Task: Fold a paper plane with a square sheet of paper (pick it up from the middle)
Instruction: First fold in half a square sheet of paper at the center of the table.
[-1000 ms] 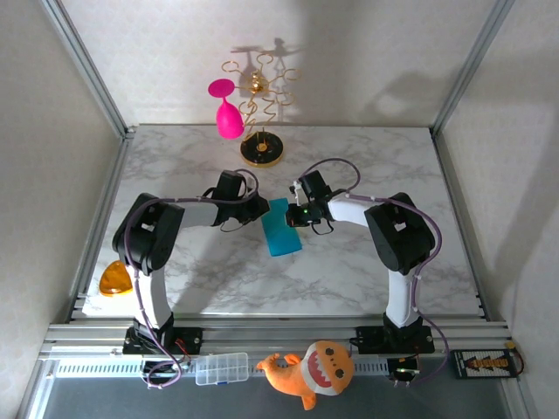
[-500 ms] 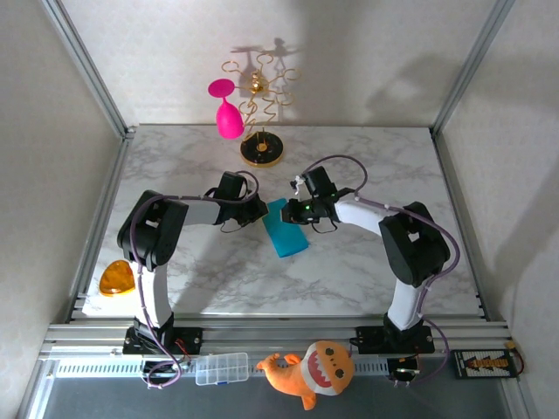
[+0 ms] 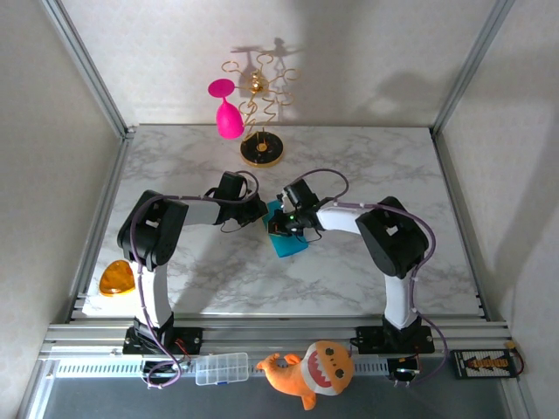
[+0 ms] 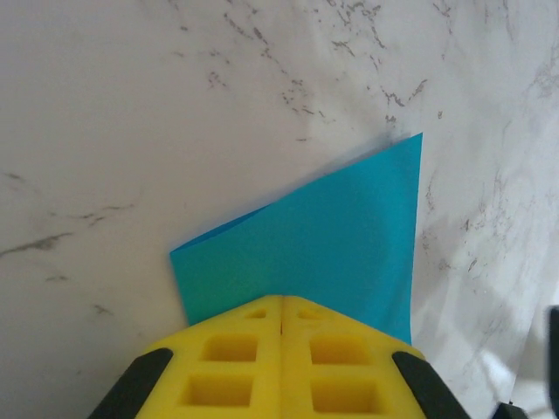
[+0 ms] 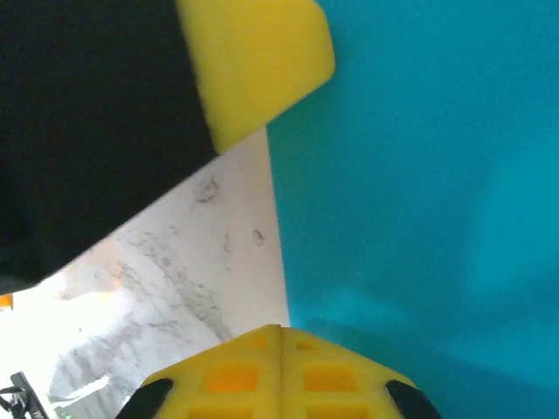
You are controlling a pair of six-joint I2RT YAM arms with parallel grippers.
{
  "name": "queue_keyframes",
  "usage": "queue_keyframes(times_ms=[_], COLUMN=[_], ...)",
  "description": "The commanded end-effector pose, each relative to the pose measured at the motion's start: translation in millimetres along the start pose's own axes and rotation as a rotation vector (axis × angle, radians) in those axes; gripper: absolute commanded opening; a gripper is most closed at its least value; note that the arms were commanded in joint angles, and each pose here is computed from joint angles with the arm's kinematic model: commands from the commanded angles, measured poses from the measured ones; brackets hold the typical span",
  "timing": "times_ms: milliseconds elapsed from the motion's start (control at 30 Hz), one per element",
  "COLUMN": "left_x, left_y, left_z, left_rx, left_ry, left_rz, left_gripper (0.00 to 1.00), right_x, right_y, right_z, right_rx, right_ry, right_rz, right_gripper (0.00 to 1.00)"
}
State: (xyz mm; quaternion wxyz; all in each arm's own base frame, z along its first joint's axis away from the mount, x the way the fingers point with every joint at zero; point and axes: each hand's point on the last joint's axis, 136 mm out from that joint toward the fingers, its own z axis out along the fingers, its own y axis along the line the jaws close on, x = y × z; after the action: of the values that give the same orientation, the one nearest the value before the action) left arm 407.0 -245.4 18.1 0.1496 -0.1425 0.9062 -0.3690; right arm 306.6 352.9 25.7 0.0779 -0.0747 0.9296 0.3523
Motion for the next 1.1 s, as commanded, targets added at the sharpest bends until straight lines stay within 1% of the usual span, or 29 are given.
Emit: queue_keyframes(times_ms=[0, 233, 500, 633, 833, 900, 967, 1067], left_x=[5.6, 5.2, 3.4, 3.8, 3.6, 3.2, 2.0, -1.2], left_y=[32.0, 35.2, 41.0, 43.0, 42.2, 40.7, 37.5, 28.8], left_z=[8.5, 8.6, 9.2, 9.8, 10.4, 10.6, 10.9, 12.0], left_rx=[-0.097, -0.108, -0.133, -0.137, -0.137, -0.135, -0.13, -0.113], left_ry=[-0.005, -0.009, -0.014, -0.011, -0.006, -0.004, 0.0, 0.011], left_rz=[-0.016, -0.017, -0.011, -0.014, -0.011, -0.005, 0.009, 0.051], left_gripper=[0.05, 0.05, 0.05, 0.05, 0.06, 0.06, 0.06, 0.08], right_x=[9.9, 29.8, 62.9, 84.5, 118.5, 119.5, 110.4, 78.4], right_y=[11.5, -1.7, -6.5, -10.9, -24.0, -23.6, -19.3, -1.5], right_z=[10.0, 10.6, -8.1, -17.3, -17.9, -20.1, -23.6, -34.8], right_rx=[-0.009, 0.024, 0.019, 0.018, 0.049, 0.051, 0.056, 0.052], right_ry=[0.048, 0.092, 0.144, 0.172, 0.239, 0.234, 0.199, 0.072], right_rz=[-0.027, -0.027, -0.043, -0.044, -0.036, -0.038, -0.056, -0.095], right_gripper=[0.0, 0.0, 0.0, 0.0, 0.0, 0.0, 0.0, 0.01])
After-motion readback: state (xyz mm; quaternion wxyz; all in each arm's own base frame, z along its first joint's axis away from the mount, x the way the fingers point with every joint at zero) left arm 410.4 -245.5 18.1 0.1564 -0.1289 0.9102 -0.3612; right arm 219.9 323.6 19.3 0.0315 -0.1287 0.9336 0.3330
